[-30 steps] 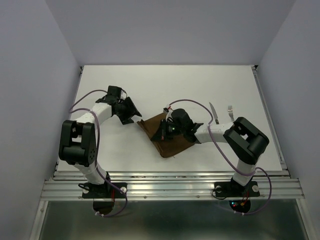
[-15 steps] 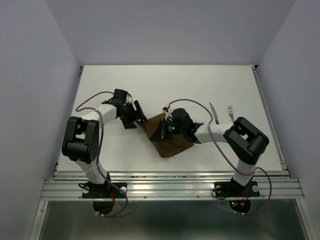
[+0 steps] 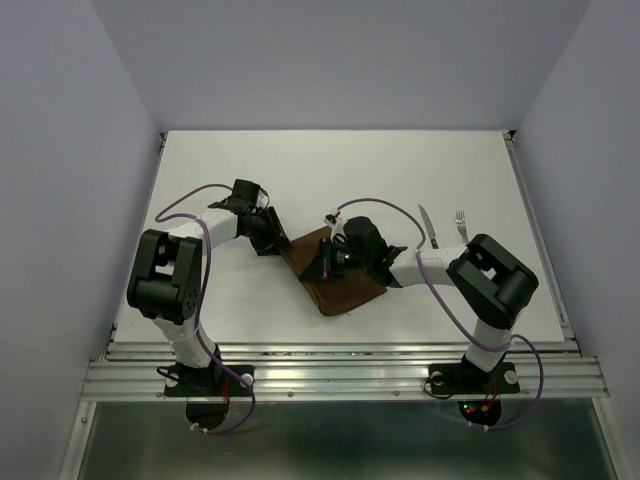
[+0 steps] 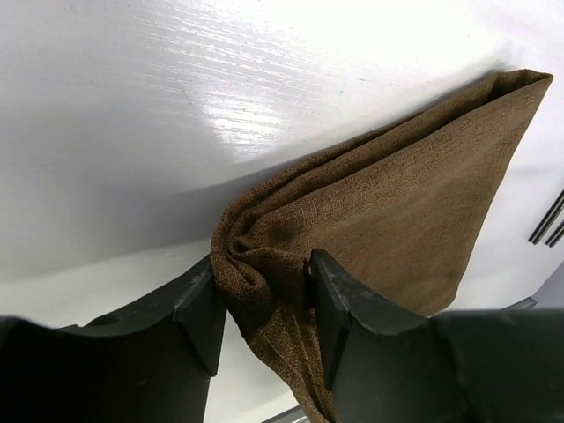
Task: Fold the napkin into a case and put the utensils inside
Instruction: Fold the lower triangle-folded napkin at the center of the board.
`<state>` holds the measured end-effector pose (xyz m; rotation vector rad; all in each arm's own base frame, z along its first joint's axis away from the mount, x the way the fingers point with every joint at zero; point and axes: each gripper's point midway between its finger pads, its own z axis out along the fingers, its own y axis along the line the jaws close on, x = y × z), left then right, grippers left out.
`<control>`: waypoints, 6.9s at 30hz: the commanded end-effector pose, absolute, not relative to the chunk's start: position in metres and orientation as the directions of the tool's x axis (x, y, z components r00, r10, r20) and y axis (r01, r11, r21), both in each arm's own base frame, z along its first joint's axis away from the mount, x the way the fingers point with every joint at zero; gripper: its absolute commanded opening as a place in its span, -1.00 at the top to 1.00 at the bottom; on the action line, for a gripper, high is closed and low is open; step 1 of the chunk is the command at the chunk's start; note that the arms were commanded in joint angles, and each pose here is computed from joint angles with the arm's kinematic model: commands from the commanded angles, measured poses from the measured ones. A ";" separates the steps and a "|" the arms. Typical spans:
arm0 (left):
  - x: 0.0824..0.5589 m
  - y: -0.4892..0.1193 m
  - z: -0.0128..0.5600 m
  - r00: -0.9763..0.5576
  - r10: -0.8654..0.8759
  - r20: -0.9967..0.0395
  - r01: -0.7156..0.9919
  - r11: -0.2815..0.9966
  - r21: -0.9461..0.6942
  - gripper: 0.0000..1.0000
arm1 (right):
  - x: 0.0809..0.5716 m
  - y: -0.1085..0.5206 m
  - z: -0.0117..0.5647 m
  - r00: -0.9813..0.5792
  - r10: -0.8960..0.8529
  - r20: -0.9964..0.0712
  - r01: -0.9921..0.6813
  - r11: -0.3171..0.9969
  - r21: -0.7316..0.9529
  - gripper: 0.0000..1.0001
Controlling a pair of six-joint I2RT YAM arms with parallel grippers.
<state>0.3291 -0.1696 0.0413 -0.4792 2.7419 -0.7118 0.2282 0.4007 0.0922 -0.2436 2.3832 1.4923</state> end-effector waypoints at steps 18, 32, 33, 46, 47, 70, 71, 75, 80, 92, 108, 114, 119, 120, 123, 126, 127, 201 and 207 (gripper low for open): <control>0.333 -0.166 0.064 -0.900 -0.374 -0.222 -0.222 0.834 -0.504 0.75 | 0.239 0.395 0.083 -0.915 -0.010 -0.402 -0.349 0.516 0.782 0.29; 0.330 -0.163 0.055 -0.911 -0.355 -0.211 -0.220 0.849 -0.480 0.79 | 0.284 0.365 0.100 -0.873 0.078 -0.482 -0.304 0.686 0.661 -0.14; 0.330 -0.163 0.055 -0.910 -0.356 -0.212 -0.220 0.848 -0.482 0.79 | 0.288 0.367 0.099 -0.873 0.082 -0.481 -0.296 0.695 0.656 -0.01; 0.340 -0.170 0.051 -0.922 -0.329 -0.205 -0.194 0.850 -0.490 0.77 | 0.337 0.404 0.069 -0.893 0.063 -0.446 -0.251 0.753 0.608 0.95; 0.340 -0.170 0.049 -0.924 -0.325 -0.199 -0.194 0.851 -0.489 0.76 | 0.339 0.404 0.067 -0.892 0.065 -0.446 -0.245 0.761 0.600 0.95; 0.352 -0.154 0.043 -0.908 -0.309 -0.283 -0.176 0.894 -0.412 -0.20 | 0.344 0.390 0.025 -0.910 0.126 -0.396 -0.121 0.832 0.542 0.99; 0.353 -0.152 0.042 -0.906 -0.311 -0.287 -0.180 0.898 -0.402 -0.16 | 0.344 0.389 0.024 -0.910 0.126 -0.395 -0.119 0.833 0.540 0.99; 0.352 -0.148 0.042 -0.904 -0.318 -0.285 -0.196 0.901 -0.386 0.23 | 0.344 0.388 0.023 -0.909 0.130 -0.396 -0.114 0.836 0.537 0.99; 0.346 -0.157 0.045 -0.913 -0.335 -0.232 -0.215 0.879 -0.425 0.77 | 0.348 0.390 0.024 -0.906 0.131 -0.403 -0.117 0.837 0.535 0.99; 0.347 -0.161 0.052 -0.910 -0.360 -0.204 -0.245 0.865 -0.437 1.00 | 0.353 0.415 0.068 -0.890 0.126 -0.439 -0.206 0.748 0.630 0.99; 0.348 -0.162 0.053 -0.913 -0.355 -0.202 -0.239 0.866 -0.440 1.00 | 0.358 0.421 0.051 -0.903 0.088 -0.421 -0.208 0.767 0.606 0.99; 0.347 -0.165 0.055 -0.915 -0.358 -0.188 -0.240 0.855 -0.459 1.00 | 0.361 0.407 0.015 -0.911 0.070 -0.407 -0.168 0.838 0.519 0.99; 0.345 -0.179 0.056 -0.910 -0.398 -0.120 -0.283 0.804 -0.522 1.00 | 0.359 0.397 -0.002 -0.915 0.080 -0.395 -0.132 0.866 0.482 0.99; 0.345 -0.182 0.057 -0.907 -0.407 -0.109 -0.291 0.792 -0.537 1.00 | 0.358 0.396 -0.001 -0.915 0.084 -0.395 -0.128 0.867 0.482 0.99; 0.350 -0.189 0.062 -0.890 -0.450 -0.079 -0.329 0.750 -0.574 1.00 | 0.355 0.393 -0.003 -0.918 0.091 -0.385 -0.118 0.867 0.485 0.99; 0.355 -0.193 0.068 -0.879 -0.471 -0.072 -0.342 0.729 -0.593 1.00 | 0.352 0.394 -0.005 -0.923 0.092 -0.374 -0.115 0.862 0.494 0.99; 0.357 -0.194 0.069 -0.874 -0.482 -0.068 -0.352 0.722 -0.596 1.00 | 0.351 0.394 -0.005 -0.923 0.093 -0.372 -0.114 0.859 0.499 0.99; 0.383 -0.173 0.032 -0.595 -0.802 -0.046 -0.744 0.571 -0.346 1.00 | 0.340 0.316 -0.004 -0.882 0.160 -0.444 -0.005 0.937 0.349 0.99; 0.386 -0.180 0.036 -0.586 -0.810 -0.033 -0.762 0.564 -0.318 1.00 | 0.335 0.315 -0.009 -0.889 0.172 -0.425 0.011 0.935 0.354 0.99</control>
